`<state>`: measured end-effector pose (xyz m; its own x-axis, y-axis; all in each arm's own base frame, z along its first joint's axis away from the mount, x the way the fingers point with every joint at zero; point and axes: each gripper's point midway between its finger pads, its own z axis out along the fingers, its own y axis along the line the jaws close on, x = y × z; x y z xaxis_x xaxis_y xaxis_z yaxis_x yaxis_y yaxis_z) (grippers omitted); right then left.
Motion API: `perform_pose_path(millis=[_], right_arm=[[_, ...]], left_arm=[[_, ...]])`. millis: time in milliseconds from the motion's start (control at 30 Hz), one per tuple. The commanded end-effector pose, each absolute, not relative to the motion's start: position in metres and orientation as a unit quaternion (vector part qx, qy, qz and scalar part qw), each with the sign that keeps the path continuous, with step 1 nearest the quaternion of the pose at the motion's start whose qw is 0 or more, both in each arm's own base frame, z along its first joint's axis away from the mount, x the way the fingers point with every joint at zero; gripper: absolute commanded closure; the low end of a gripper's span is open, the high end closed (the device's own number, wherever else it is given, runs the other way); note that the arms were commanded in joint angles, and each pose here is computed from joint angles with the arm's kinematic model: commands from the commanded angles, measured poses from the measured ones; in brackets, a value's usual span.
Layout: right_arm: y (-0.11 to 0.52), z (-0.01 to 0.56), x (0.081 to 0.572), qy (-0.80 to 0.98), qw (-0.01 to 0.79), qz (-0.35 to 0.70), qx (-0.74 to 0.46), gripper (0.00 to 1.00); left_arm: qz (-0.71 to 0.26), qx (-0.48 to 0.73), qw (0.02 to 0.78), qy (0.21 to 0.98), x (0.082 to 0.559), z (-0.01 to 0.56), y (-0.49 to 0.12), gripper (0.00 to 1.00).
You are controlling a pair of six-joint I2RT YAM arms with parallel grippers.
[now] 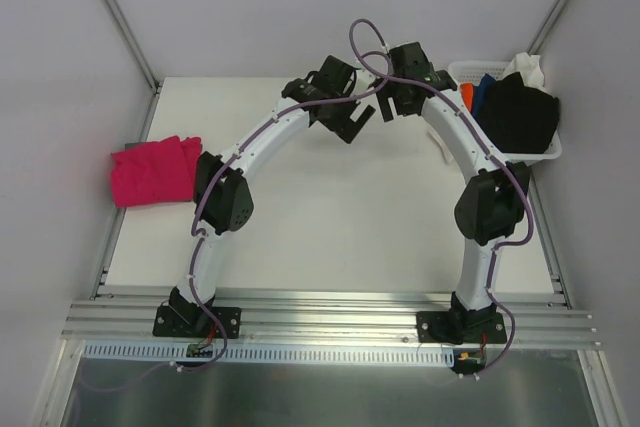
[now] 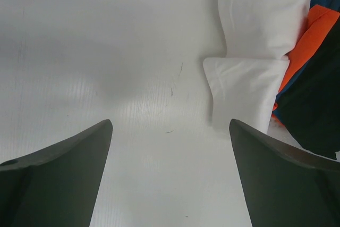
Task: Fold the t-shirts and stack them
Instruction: Grab the tshirt from the pile
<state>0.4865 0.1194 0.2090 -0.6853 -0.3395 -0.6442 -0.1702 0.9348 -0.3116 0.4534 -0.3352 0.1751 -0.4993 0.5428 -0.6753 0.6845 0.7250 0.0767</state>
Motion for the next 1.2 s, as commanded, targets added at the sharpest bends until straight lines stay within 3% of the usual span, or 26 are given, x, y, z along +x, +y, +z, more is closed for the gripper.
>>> perform_pose_path(millis=[0, 300, 567, 667, 867, 1167], right_arm=[[0.115, 0.246, 0.488, 0.893, 0.416, -0.120, -0.126, 0.03], [0.088, 0.248, 0.497, 0.879, 0.413, -0.179, -0.159, 0.03], [-0.020, 0.267, 0.576, 0.867, 0.468, -0.158, -0.061, 0.03], [-0.039, 0.243, 0.584, 0.877, 0.460, -0.130, -0.058, 0.01], [-0.127, 0.192, 0.591, 0.887, 0.425, -0.175, 0.046, 0.05], [-0.145, 0.123, 0.585, 0.920, 0.365, -0.137, 0.043, 0.09]], left_arm=[[-0.114, 0.349, 0.384, 0.847, 0.455, 0.211, -0.333, 0.01], [-0.116, 0.338, 0.383, 0.852, 0.465, 0.207, -0.327, 0.01], [-0.106, 0.332, 0.382, 0.856, 0.469, 0.204, -0.318, 0.01], [-0.100, 0.332, 0.382, 0.857, 0.471, 0.202, -0.316, 0.01], [-0.065, 0.337, 0.379, 0.859, 0.473, 0.196, -0.304, 0.01], [-0.031, 0.351, 0.374, 0.858, 0.476, 0.186, -0.299, 0.01]])
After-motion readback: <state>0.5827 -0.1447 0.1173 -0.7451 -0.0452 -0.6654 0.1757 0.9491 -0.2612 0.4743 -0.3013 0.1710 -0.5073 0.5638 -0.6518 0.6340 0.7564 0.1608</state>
